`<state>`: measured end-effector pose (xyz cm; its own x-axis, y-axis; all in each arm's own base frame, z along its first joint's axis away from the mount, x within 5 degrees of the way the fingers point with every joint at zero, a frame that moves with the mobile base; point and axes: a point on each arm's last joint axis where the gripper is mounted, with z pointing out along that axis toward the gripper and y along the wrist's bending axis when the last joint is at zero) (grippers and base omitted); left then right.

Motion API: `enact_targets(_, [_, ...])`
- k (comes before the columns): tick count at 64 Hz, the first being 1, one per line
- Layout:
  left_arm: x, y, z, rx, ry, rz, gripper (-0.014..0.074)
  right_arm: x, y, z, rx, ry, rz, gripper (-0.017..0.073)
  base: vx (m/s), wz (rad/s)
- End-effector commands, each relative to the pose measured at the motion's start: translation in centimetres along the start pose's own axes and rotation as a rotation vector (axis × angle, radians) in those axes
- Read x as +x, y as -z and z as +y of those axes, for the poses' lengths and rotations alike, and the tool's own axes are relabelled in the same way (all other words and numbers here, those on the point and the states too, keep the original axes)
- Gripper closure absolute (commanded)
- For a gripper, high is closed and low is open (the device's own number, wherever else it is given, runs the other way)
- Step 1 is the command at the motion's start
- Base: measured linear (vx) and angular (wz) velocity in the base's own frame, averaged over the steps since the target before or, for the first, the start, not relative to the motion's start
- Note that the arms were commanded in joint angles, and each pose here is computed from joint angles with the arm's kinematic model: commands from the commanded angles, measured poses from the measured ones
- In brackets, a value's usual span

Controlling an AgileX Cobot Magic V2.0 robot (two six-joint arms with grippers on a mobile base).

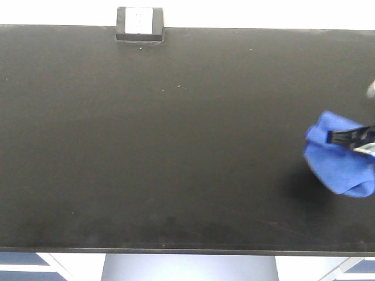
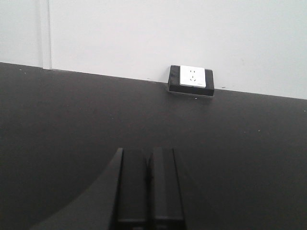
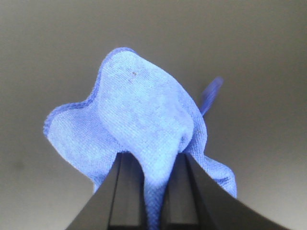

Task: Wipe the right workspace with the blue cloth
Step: 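Lower the held blue cloth onto the counter with the right gripper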

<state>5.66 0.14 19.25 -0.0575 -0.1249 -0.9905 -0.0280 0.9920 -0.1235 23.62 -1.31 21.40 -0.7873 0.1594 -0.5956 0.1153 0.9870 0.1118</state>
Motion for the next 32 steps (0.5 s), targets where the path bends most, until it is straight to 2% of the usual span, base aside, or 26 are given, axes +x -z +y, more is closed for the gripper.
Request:
enact_targets(1, [0.2, 0.0, 0.0, 0.014, 0.015, -0.064, 0.0599, -1.2, -1.4, -0.1, 0.004, 0.034, -0.046, 0.0562, 0.00, 0.00])
enact_targets(6, [0.2, 0.0, 0.0, 0.014, 0.015, -0.064, 0.0599, -0.9, -3.1, -0.2, 0.001, 0.031, -0.006, 0.0562, 0.00, 0.00])
enact_targets(13, [0.2, 0.0, 0.0, 0.014, 0.015, -0.064, 0.0599, -0.3, -5.1, -0.1, -0.016, -0.059, 0.045, 0.0562, 0.00, 0.00])
enact_targets(17, [0.2, 0.0, 0.0, 0.014, 0.015, -0.064, 0.0599, 0.2, -6.0, 0.5, -0.034, -0.077, 0.073, 0.0562, 0.00, 0.00])
enact_targets(23, [0.2, 0.0, 0.0, 0.014, 0.015, -0.064, 0.0599, 0.6, -6.9, 2.5, -0.068, 0.016, 0.072, 0.0562, 0.00, 0.00])
enact_targets(26, [0.2, 0.0, 0.0, 0.014, 0.015, -0.064, 0.0599, 0.7, -7.2, 3.7, -0.085, 0.086, 0.053, 0.0562, 0.00, 0.00])
enact_targets(32, [0.2, 0.0, 0.0, 0.014, 0.015, -0.064, 0.0599, 1.2, -7.5, 7.0, -0.127, 0.186, 0.004, 0.0562, 0.00, 0.00])
